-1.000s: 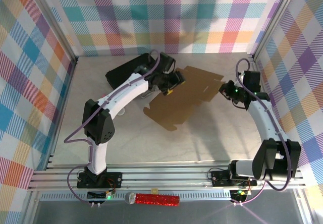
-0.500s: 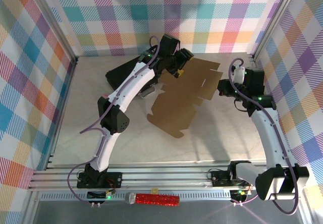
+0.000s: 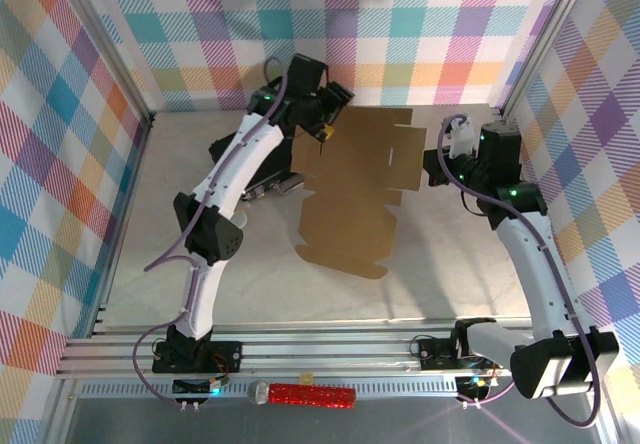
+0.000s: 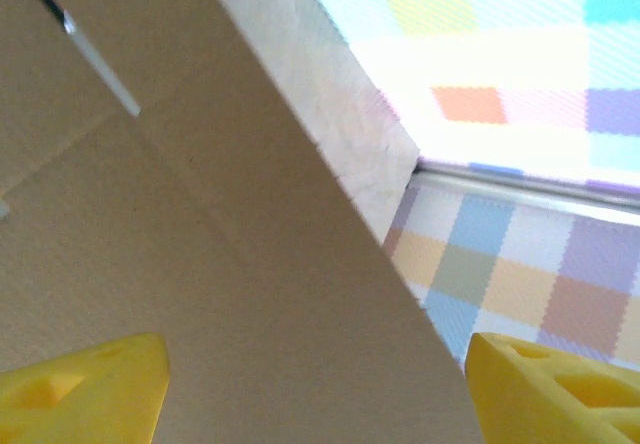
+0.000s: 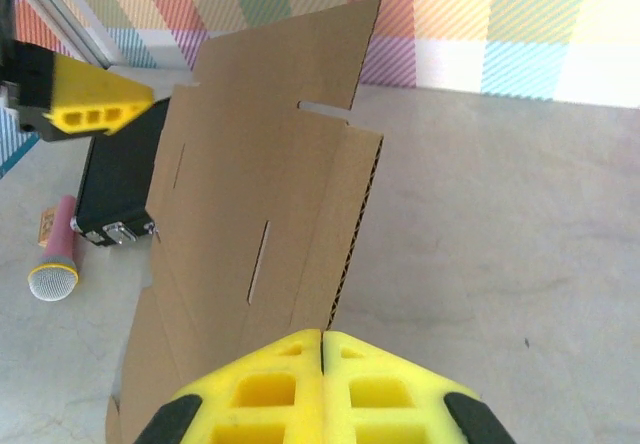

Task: Fold the paper box

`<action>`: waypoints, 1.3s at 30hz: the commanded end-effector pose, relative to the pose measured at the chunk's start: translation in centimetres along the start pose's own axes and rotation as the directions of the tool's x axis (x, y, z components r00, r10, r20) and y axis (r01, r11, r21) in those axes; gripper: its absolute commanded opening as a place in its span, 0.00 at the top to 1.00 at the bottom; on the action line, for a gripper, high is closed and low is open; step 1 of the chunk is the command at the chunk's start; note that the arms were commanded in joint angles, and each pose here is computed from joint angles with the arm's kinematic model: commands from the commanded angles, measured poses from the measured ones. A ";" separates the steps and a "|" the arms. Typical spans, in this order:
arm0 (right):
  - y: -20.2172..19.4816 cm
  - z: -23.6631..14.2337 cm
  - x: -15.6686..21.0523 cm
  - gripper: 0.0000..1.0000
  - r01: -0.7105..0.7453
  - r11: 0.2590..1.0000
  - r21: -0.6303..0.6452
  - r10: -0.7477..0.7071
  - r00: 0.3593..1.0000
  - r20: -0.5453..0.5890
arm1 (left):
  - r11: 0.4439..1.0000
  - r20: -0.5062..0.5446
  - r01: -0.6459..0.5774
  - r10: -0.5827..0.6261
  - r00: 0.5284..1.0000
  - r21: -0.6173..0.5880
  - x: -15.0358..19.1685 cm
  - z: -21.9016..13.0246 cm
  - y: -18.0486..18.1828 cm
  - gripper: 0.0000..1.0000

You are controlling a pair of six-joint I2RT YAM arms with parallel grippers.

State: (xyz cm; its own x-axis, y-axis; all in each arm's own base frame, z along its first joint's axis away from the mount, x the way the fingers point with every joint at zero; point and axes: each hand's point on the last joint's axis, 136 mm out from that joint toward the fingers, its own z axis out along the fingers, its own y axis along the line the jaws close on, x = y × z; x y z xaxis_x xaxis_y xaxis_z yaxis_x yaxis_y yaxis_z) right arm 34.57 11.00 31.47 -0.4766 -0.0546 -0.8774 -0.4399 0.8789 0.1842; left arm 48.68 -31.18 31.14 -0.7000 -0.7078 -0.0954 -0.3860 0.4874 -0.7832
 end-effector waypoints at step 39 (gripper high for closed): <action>11.9 2.2 -10.5 1.00 0.569 0.822 0.022 -0.558 0.798 0.228 | 0.743 -0.051 0.625 -0.653 0.756 -0.238 -4.6 -8.7 7.2 0.16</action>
State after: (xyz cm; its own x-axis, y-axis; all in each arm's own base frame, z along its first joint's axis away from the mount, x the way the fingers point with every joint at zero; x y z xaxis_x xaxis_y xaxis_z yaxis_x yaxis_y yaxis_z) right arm 35.86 22.58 38.79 -0.0550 -0.4412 -0.8957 -0.6368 0.7065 -0.3089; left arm 45.49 -19.36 30.82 -0.2786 -0.8534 0.4406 -0.8576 0.0146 -0.5141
